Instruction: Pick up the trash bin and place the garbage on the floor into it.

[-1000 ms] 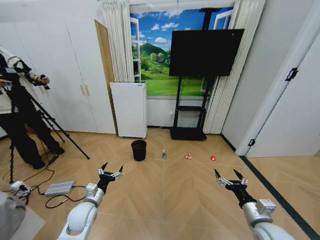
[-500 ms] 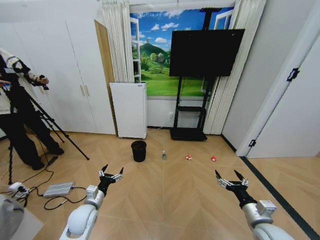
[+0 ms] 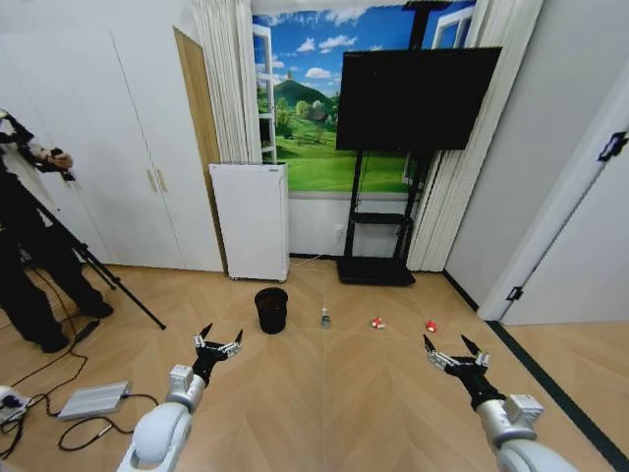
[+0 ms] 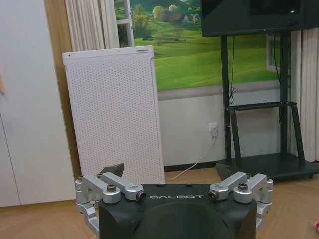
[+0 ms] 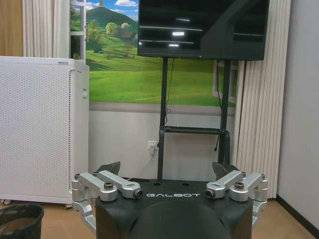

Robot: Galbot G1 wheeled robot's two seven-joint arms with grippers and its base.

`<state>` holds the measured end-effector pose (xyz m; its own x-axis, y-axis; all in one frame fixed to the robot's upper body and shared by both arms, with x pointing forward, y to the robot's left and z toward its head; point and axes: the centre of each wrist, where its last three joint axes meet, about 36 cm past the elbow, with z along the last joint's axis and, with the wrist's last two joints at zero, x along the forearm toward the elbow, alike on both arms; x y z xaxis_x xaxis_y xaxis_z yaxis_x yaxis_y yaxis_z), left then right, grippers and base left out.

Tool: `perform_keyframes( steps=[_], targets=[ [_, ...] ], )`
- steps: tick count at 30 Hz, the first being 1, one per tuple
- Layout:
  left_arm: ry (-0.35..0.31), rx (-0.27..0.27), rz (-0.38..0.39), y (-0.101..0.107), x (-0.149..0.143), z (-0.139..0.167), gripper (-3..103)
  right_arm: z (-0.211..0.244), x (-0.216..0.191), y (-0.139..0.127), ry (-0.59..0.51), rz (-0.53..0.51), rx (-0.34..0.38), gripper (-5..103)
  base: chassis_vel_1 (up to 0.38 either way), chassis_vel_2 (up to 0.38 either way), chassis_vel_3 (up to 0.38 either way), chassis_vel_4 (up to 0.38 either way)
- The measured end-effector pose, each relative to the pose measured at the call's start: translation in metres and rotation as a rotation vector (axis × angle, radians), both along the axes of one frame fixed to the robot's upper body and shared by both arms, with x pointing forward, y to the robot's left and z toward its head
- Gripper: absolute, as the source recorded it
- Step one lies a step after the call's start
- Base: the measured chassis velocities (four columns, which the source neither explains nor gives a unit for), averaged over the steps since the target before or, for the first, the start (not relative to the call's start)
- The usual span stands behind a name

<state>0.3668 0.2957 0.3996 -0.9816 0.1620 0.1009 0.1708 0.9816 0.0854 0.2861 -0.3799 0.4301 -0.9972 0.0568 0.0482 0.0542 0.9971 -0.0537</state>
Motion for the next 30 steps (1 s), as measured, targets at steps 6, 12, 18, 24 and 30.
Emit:
perform_keyframes(
  steps=[6, 12, 18, 24, 30],
  targets=[
    [0.000, -0.001, 0.001, -0.001, -0.001, -0.001, 100, -0.002, 0.000, 0.000, 0.002, -0.004, 0.003, 100, -0.364, 0.363, 0.376, -0.368],
    [0.001, -0.002, 0.001, -0.001, 0.000, -0.002, 100, -0.002, 0.000, -0.001, 0.002, -0.005, 0.004, 100, -0.360, 0.367, 0.355, -0.360],
    [0.006, -0.001, 0.002, -0.001, 0.001, -0.005, 100, -0.004, 0.003, -0.001, 0.002, -0.005, 0.007, 100, -0.338, 0.356, 0.358, -0.339],
    [0.009, 0.000, 0.003, -0.001, 0.002, -0.008, 100, -0.006, 0.005, -0.001, 0.005, -0.006, 0.010, 100, -0.353, 0.352, 0.349, -0.351],
    [0.011, 0.000, 0.003, -0.001, 0.004, -0.009, 100, -0.009, 0.010, -0.001, 0.000, -0.029, 0.007, 100, -0.347, 0.342, 0.361, -0.344]
  ],
)
